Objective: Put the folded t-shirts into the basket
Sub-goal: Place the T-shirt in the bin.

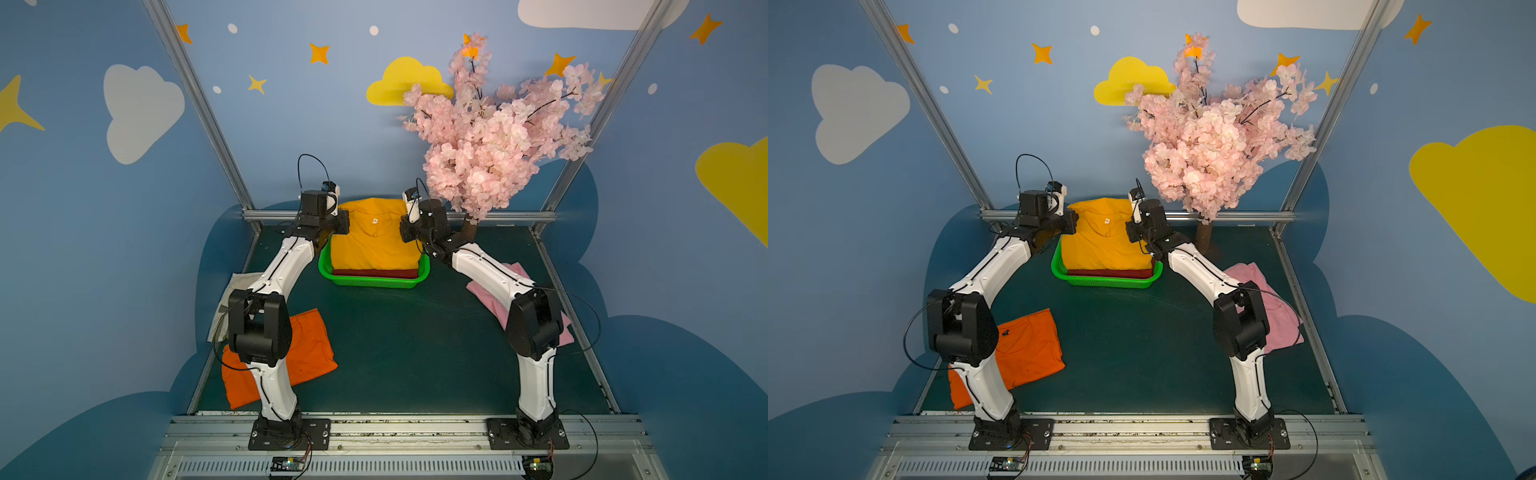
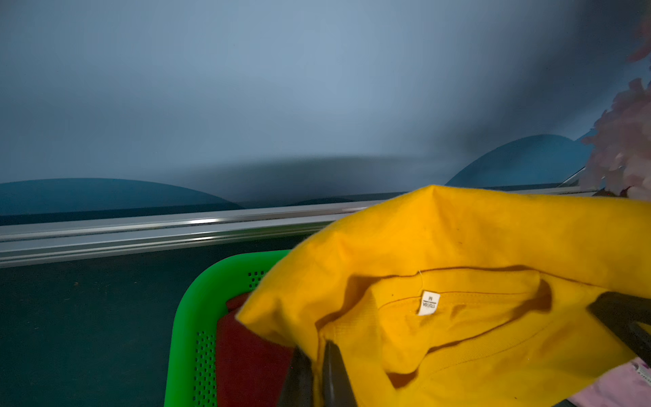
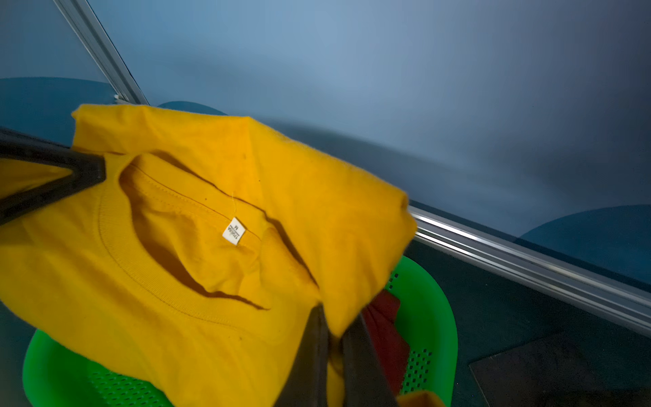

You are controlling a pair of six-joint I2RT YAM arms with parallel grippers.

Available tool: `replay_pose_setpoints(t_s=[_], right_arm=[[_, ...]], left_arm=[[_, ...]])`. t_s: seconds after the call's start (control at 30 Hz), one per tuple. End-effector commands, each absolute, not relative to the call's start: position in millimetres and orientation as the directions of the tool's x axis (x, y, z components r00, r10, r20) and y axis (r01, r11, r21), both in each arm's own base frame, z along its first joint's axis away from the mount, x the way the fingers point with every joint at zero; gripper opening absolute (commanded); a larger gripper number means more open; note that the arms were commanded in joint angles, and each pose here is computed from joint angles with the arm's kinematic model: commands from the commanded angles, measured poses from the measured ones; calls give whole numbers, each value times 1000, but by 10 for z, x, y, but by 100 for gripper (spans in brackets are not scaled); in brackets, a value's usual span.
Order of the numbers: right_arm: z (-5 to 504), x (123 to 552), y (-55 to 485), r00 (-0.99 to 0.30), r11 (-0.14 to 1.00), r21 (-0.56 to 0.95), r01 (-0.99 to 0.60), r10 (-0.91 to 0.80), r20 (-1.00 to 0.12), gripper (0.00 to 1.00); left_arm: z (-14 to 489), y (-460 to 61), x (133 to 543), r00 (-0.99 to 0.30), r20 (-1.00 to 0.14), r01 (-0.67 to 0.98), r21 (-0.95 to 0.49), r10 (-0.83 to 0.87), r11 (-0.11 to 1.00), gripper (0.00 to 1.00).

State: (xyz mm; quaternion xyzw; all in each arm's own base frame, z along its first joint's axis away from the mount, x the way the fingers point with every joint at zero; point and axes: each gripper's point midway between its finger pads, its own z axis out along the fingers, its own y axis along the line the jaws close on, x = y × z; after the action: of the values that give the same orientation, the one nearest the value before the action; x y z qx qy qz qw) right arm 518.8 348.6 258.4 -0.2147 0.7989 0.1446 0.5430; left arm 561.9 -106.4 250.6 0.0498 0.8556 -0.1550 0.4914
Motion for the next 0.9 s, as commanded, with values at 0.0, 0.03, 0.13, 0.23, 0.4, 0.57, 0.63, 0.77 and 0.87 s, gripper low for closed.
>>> replay_pose_setpoints(t_s=[0.0,0.03,0.13,0.23,0.4,0.57,0.63,0.77,0.87], right_arm=[[2563,5165,3571,-329,851,9,-526,-194,-924,0],[2509,5153,3581,-339,850,14,-527,-195,-920,0],[2373,5113,3617,-369,851,24,-525,-202,-907,0],[2267,5087,3625,-398,856,30,-515,-208,-894,0],[1952,5215,3548,-455,892,4,-452,-227,-861,0],[1760,5418,3454,-469,921,-63,-385,-254,-846,0],[1700,5516,3417,-474,927,-81,-365,-260,-841,0],[1557,5678,3341,-490,930,-153,-335,-311,-815,14],[1523,5724,3262,-503,923,-211,-320,-355,-788,31]], left_arm=[[2436,-1056,5684,-520,-853,265,-192,-28,945,3],[2388,-1045,5698,-527,-849,263,-189,-23,946,3],[2255,-993,5700,-556,-831,249,-181,-12,952,2],[2141,-935,5664,-583,-812,227,-170,-6,959,3],[1774,-907,5710,-639,-769,202,-164,3,965,5],[1544,-879,5891,-658,-753,181,-145,10,973,11],[1486,-876,5964,-667,-745,175,-138,14,975,13],[1420,-864,6085,-690,-723,165,-117,30,979,34],[1481,-843,6113,-708,-705,152,-110,31,982,51]])
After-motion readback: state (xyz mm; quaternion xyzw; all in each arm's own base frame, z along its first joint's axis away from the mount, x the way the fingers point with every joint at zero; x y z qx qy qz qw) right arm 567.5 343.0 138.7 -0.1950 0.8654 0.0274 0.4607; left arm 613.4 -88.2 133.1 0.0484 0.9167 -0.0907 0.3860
